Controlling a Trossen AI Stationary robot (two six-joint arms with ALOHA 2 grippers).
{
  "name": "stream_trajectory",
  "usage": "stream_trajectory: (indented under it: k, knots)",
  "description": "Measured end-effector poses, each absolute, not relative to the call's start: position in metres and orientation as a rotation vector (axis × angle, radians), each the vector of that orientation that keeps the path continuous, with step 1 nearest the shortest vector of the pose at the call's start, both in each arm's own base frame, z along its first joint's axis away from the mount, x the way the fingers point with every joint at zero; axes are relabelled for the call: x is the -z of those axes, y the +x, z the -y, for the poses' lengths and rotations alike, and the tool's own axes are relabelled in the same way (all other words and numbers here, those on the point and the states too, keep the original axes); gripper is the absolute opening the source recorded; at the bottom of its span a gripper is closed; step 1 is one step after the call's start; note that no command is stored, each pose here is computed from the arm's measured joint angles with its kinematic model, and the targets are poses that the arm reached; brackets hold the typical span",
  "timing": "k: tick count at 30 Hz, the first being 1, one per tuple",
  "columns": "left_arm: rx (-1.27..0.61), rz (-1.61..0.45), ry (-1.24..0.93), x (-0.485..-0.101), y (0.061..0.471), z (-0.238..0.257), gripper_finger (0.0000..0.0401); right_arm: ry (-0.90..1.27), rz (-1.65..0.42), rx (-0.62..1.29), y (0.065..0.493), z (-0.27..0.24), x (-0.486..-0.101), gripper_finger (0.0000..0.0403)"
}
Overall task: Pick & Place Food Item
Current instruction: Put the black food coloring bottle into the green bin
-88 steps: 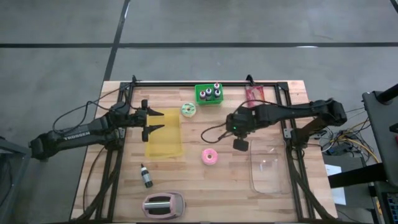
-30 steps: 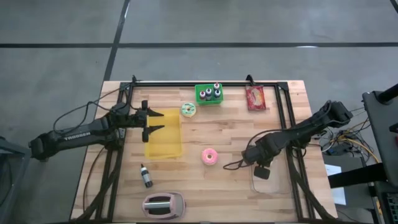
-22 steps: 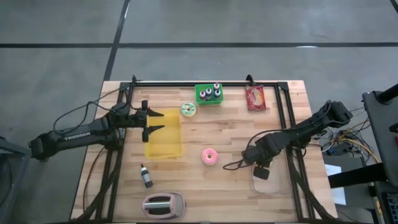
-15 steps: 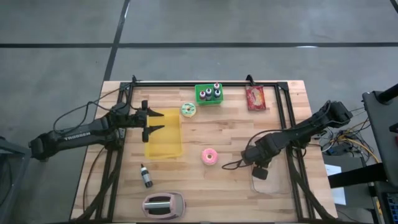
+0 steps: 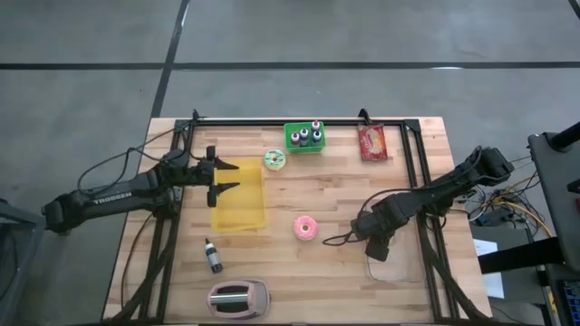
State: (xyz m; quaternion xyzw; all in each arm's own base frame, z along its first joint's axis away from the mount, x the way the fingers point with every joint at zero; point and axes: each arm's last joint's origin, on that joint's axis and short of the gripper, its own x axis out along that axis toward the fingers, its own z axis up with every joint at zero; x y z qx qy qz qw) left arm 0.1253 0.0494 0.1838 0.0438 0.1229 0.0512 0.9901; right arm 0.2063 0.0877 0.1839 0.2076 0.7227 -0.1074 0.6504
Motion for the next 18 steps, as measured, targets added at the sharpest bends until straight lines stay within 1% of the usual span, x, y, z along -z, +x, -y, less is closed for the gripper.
stream_trajectory:
  k: [4,7,12,18]
  knots:
    - [-0.103,-0.246,0.088,-0.184,0.125,-0.049,0.0257,0.443,-1.622,0.309,0.205,-0.085,-0.184,0.0175]
    - [-0.103,-0.242,0.089,-0.184,0.125,-0.049,0.0257,0.414,-1.642,0.367,0.201,-0.083,-0.184,0.0187]
    - [-0.107,-0.217,0.062,-0.190,0.126,-0.050,0.0257,0.374,-1.595,0.425,0.199,-0.080,-0.191,0.0190]
    - [-0.066,-0.150,0.038,-0.214,0.130,-0.046,0.0257,0.312,-1.456,0.469,0.199,-0.075,-0.217,0.0191]
